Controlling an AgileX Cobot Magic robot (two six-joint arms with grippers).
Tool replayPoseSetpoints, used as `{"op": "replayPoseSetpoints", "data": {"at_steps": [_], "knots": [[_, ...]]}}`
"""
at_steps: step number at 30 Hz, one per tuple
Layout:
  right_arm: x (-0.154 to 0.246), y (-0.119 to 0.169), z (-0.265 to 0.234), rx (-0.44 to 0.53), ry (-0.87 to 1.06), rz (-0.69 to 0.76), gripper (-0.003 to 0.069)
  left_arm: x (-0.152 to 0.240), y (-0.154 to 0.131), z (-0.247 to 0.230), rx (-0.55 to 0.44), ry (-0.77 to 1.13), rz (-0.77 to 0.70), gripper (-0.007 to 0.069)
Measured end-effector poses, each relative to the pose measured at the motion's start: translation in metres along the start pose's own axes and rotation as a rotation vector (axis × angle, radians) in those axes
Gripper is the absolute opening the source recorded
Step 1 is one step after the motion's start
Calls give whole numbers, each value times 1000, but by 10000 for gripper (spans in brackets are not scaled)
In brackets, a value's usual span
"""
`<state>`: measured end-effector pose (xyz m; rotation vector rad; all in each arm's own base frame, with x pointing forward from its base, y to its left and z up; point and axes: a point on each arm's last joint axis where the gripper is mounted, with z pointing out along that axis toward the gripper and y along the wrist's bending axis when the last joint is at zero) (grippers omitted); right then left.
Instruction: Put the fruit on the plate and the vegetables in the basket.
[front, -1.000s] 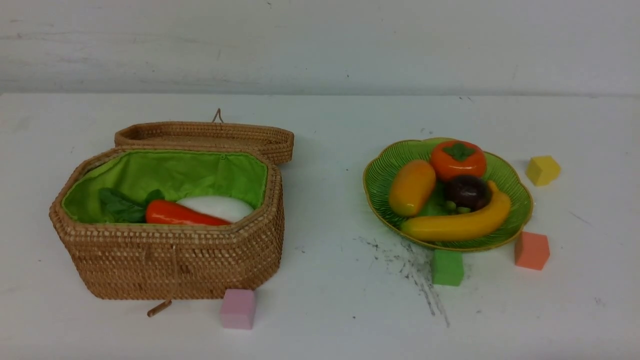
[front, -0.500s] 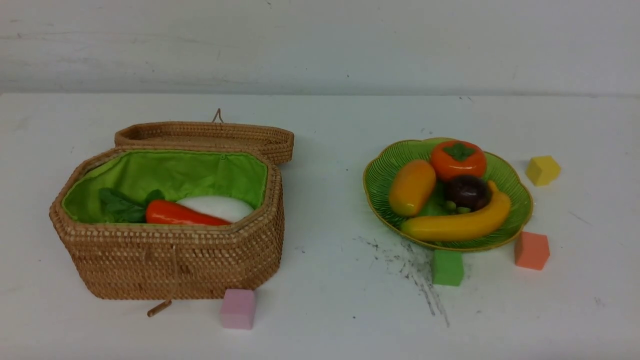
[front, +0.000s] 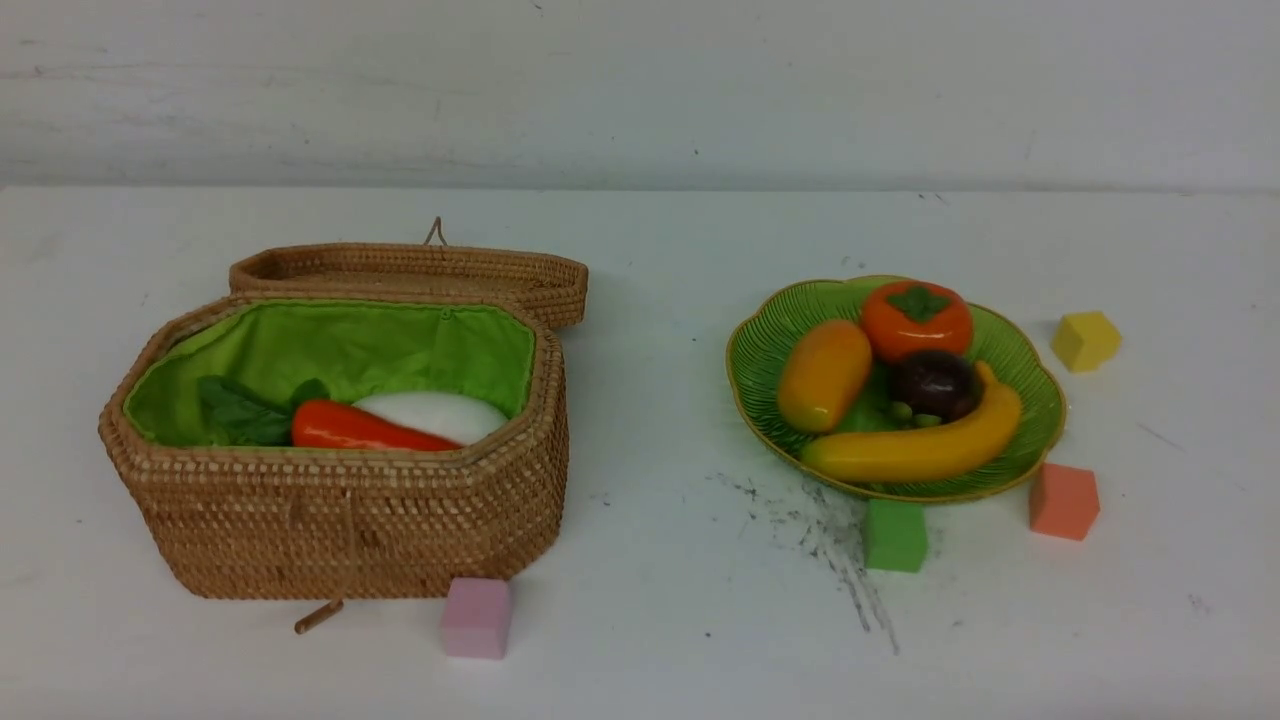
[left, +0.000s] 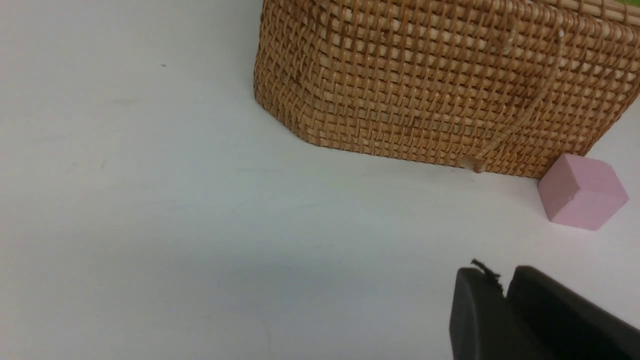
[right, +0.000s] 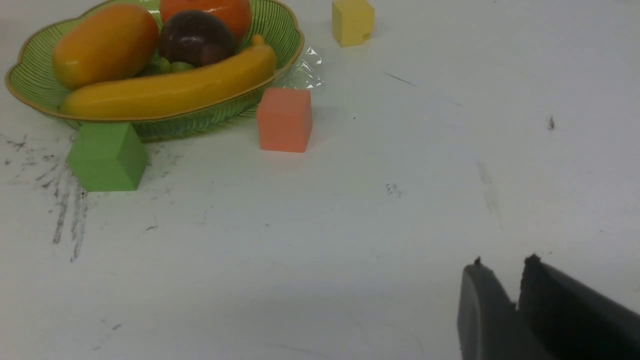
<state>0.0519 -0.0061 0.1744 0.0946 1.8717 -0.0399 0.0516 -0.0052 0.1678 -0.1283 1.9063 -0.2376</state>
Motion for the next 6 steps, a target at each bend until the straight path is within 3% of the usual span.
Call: {"op": "replayPoseSetpoints", "data": {"at_steps": [6], "knots": [[0, 0, 0, 0, 0, 0, 140, 0, 0, 0, 0, 0, 0, 82]]}}
